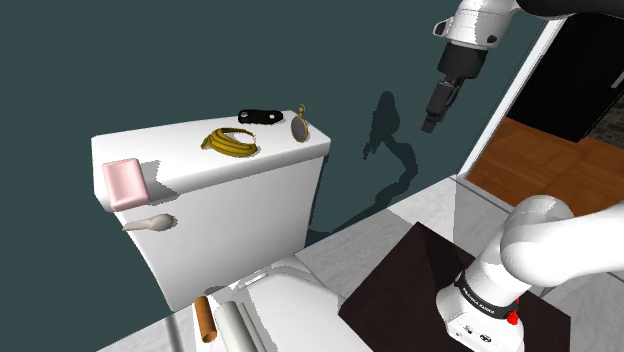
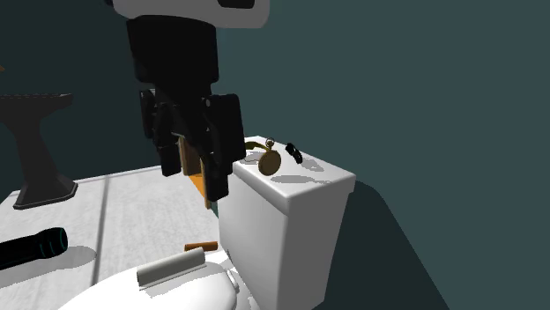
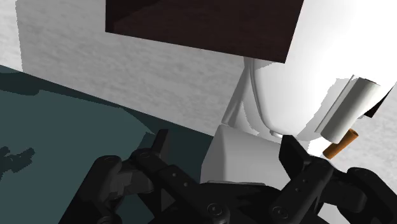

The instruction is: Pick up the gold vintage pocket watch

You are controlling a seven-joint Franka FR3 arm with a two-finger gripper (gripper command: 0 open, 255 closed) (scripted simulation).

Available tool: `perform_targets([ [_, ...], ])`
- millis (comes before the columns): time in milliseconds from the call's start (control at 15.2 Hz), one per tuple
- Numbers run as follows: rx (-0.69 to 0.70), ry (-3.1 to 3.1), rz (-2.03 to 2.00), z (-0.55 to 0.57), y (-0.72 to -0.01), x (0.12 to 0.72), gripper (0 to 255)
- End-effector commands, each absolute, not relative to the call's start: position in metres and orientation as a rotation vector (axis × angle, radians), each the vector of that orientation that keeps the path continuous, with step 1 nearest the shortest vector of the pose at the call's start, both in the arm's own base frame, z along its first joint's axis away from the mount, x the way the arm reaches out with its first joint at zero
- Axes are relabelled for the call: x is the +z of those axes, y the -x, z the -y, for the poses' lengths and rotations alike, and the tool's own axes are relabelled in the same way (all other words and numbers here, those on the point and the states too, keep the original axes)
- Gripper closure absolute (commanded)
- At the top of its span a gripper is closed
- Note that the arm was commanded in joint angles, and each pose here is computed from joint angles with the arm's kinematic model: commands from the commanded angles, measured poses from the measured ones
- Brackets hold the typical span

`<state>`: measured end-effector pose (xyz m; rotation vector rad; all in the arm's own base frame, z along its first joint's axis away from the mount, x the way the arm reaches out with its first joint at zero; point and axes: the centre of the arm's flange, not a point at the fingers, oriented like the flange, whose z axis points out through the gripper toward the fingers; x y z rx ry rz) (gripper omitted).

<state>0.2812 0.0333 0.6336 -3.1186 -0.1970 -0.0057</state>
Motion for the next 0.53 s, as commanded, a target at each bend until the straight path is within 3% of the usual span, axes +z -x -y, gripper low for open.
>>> perform_targets([
  [0,-0.006,3.119,0.197,-0.033,-0.281,0.634,0],
  [462,0.014,3.135,0.124,-0.087,-0.36,0.636,0],
])
